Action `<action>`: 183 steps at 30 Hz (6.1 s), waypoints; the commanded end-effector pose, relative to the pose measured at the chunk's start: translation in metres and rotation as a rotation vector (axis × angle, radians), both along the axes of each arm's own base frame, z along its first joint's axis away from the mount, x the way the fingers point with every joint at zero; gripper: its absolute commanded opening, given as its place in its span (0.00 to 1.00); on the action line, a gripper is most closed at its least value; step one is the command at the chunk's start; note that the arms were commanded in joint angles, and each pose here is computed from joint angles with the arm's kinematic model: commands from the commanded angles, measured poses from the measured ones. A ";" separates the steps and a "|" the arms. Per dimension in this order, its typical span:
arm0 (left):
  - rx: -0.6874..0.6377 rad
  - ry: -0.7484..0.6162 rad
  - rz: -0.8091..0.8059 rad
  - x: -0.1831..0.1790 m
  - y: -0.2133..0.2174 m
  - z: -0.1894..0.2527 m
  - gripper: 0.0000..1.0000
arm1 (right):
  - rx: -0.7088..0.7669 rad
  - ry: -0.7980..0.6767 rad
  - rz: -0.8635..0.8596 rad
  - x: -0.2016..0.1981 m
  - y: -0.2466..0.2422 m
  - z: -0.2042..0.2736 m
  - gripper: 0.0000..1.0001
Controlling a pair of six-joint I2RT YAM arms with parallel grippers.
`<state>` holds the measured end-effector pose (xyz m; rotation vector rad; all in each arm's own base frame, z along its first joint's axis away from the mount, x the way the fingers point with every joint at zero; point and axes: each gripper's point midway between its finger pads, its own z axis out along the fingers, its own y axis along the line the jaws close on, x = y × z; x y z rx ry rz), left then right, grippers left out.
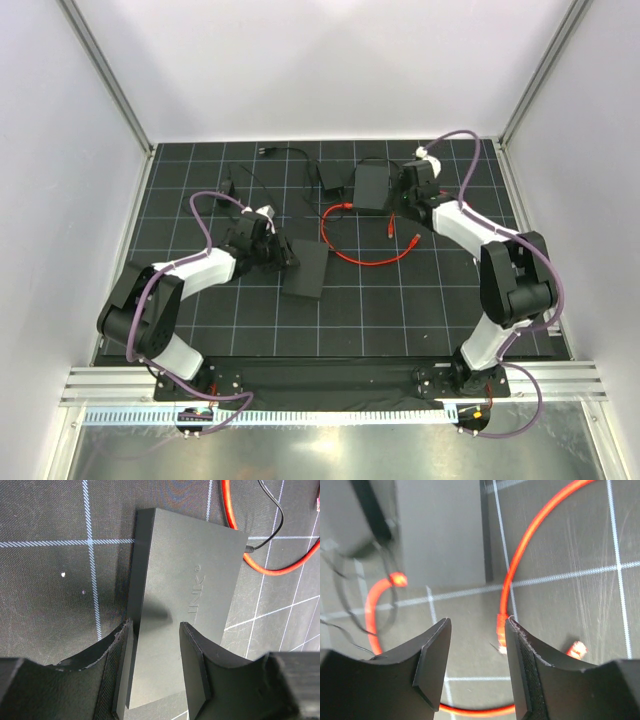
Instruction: Pull the plug from the switch port
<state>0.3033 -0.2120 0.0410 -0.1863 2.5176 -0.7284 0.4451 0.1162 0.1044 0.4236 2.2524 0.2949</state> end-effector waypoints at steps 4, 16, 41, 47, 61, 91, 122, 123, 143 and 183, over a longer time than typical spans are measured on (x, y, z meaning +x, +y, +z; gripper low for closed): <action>-0.041 -0.072 -0.032 0.007 -0.008 0.019 0.46 | -0.253 0.149 0.073 -0.020 -0.014 -0.027 0.54; -0.042 -0.080 -0.027 0.006 -0.007 0.020 0.46 | -0.306 0.193 0.122 -0.018 0.009 -0.054 0.46; -0.049 -0.085 -0.032 0.005 -0.007 0.021 0.46 | -0.454 0.172 -0.040 -0.005 -0.017 -0.050 0.05; -0.052 -0.083 -0.037 0.005 -0.008 0.021 0.46 | -0.408 0.100 -0.128 0.029 -0.042 -0.026 0.01; -0.057 -0.072 -0.048 0.009 -0.012 0.019 0.46 | -0.310 -0.017 -0.130 0.145 -0.048 -0.023 0.01; -0.033 -0.039 0.018 0.005 -0.003 0.010 0.45 | -0.216 -0.045 -0.080 0.085 -0.020 0.027 0.59; -0.111 -0.304 0.139 -0.009 0.025 0.056 0.47 | 0.306 -0.031 0.502 -0.119 0.212 -0.057 0.54; -0.108 -0.302 0.138 -0.009 0.025 0.055 0.47 | 0.305 -0.030 0.516 -0.121 0.217 -0.059 0.53; -0.095 -0.330 0.224 0.013 0.029 0.064 0.43 | 0.196 -0.168 0.518 -0.125 0.235 -0.042 0.51; -0.010 -0.245 0.206 0.023 0.018 0.041 0.34 | 0.539 -0.216 0.295 -0.083 0.273 -0.054 0.27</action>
